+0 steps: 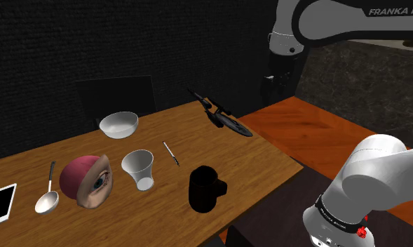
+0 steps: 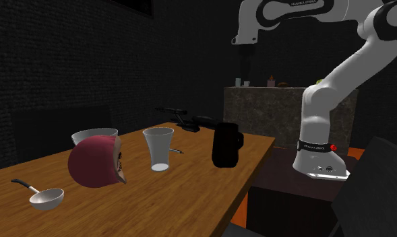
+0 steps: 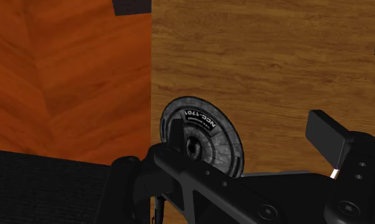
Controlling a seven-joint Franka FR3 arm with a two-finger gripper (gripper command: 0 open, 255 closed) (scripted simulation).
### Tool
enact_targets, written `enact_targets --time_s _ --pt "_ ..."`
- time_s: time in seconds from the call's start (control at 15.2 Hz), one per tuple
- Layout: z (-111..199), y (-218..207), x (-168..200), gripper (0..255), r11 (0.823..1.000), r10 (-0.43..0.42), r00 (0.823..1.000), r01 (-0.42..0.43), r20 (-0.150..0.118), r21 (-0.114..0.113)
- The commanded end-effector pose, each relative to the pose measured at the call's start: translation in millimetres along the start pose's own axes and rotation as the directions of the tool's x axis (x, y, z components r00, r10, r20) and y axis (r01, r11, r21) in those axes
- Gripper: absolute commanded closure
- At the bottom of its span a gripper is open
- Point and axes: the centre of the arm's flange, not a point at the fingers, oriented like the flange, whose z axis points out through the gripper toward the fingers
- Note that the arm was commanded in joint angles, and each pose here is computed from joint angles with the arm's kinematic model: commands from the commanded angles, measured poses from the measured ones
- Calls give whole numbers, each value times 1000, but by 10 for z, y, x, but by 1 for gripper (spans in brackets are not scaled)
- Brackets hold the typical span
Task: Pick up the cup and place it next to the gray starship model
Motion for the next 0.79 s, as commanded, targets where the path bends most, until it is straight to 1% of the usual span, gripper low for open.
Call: enact_targets --time_s 0.0,0.73 --pt "0 0 0 0 1000 0 1000 0 0 0" --pt "567 -996 656 0 993 15 1000 -16 14 118"
